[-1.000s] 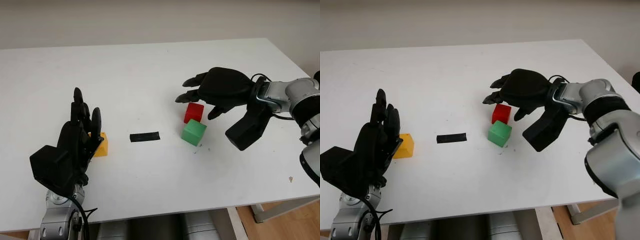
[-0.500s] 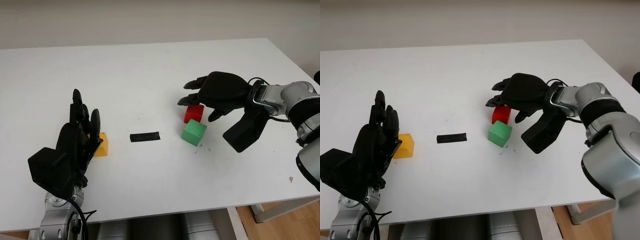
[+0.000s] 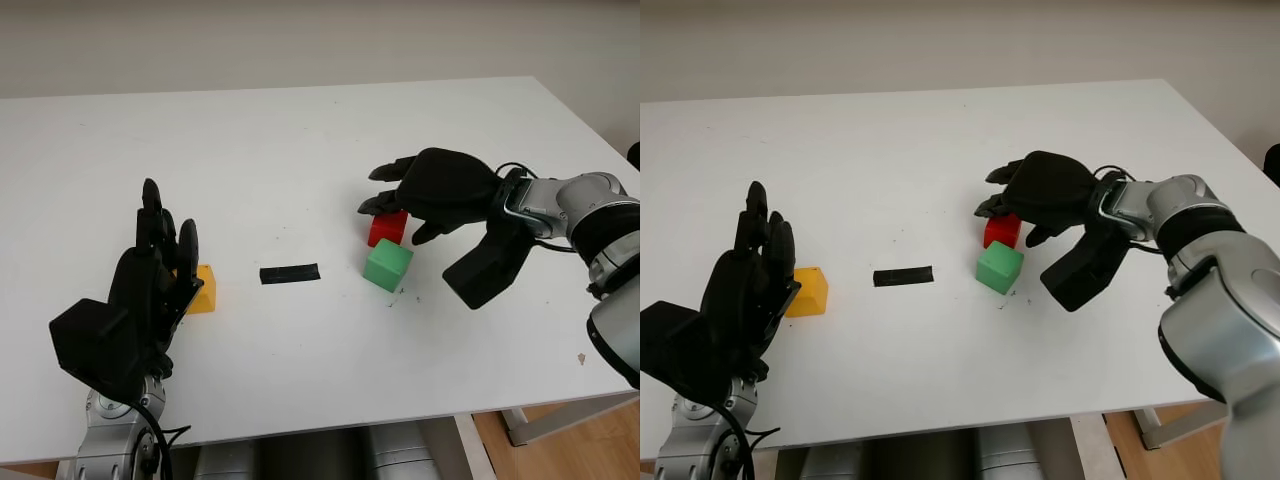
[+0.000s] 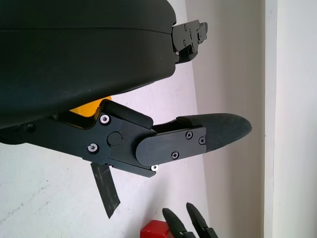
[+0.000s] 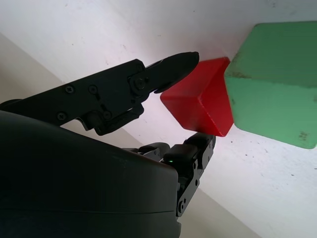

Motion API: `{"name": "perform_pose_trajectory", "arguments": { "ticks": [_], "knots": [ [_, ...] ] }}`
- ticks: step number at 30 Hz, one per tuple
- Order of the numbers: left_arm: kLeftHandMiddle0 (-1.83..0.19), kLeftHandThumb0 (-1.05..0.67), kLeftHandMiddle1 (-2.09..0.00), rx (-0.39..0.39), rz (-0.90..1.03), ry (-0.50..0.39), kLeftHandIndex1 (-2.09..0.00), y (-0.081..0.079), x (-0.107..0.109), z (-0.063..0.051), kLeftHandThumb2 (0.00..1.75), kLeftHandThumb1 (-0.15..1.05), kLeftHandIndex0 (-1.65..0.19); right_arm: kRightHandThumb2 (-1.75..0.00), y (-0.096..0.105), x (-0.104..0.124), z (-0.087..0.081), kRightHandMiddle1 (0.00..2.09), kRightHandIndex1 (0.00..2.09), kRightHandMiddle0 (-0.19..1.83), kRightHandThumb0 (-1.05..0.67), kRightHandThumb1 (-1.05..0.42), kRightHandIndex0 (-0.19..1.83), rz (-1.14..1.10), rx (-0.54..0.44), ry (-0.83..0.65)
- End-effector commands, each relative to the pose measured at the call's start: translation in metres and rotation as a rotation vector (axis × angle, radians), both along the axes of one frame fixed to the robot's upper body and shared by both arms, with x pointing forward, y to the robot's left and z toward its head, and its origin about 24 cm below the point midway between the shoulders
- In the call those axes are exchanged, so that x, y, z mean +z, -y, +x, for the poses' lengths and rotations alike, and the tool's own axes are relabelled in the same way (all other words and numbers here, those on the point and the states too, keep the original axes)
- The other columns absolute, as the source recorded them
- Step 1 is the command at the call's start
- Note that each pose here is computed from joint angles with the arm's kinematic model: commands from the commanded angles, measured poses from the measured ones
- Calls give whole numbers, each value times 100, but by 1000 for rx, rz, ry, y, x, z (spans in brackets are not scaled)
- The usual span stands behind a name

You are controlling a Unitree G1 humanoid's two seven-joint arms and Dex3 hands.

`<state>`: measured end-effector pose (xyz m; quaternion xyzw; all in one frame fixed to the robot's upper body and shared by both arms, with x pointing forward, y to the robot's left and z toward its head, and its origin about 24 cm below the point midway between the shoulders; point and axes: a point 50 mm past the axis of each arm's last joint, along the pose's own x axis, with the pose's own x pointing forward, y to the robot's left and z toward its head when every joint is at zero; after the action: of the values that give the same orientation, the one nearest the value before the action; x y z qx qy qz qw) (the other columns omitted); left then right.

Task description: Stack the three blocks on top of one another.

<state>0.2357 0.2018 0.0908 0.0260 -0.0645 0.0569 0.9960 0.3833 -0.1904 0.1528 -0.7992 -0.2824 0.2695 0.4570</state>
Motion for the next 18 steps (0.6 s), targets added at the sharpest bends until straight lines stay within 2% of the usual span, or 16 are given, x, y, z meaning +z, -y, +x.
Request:
{"name": "perform_pose_trajectory", "arguments": {
  "ticks": [1,7,8,9,10,12,15,18],
  "knots": [
    [19,-73,-1,12,5,18,0,0,4,-2,58,105,19,-6,0,-3,0,13,7,62,-41,-90,46,24,-6,-1],
    [19,-72,0,9,8,13,0,1,4,-2,59,105,19,-7,-1,-6,-1,20,8,72,-40,-94,48,37,-15,-9],
    [19,-72,0,10,5,12,0,1,3,-2,59,105,19,-6,-1,-6,-1,29,8,74,-39,-95,49,40,-15,-8],
    [19,-72,0,11,6,11,0,1,3,-2,59,105,19,-6,-1,-6,-1,48,8,67,-39,-96,49,45,-9,-3],
    [19,-72,0,12,7,9,0,1,3,-2,59,105,19,-6,-1,-6,-1,85,10,55,-37,-97,52,48,-4,1],
    [19,-72,0,10,9,12,0,2,3,-2,59,105,19,-5,-1,-5,-2,115,11,45,-37,-97,54,58,3,9],
    [19,-71,0,5,15,11,0,3,2,-1,60,105,19,-5,1,-5,-2,135,14,41,-36,-97,56,65,5,19],
    [19,-71,0,5,14,9,0,4,1,0,61,105,19,-6,2,-3,-1,138,13,36,-36,-99,53,47,-15,8]
  ]
}}
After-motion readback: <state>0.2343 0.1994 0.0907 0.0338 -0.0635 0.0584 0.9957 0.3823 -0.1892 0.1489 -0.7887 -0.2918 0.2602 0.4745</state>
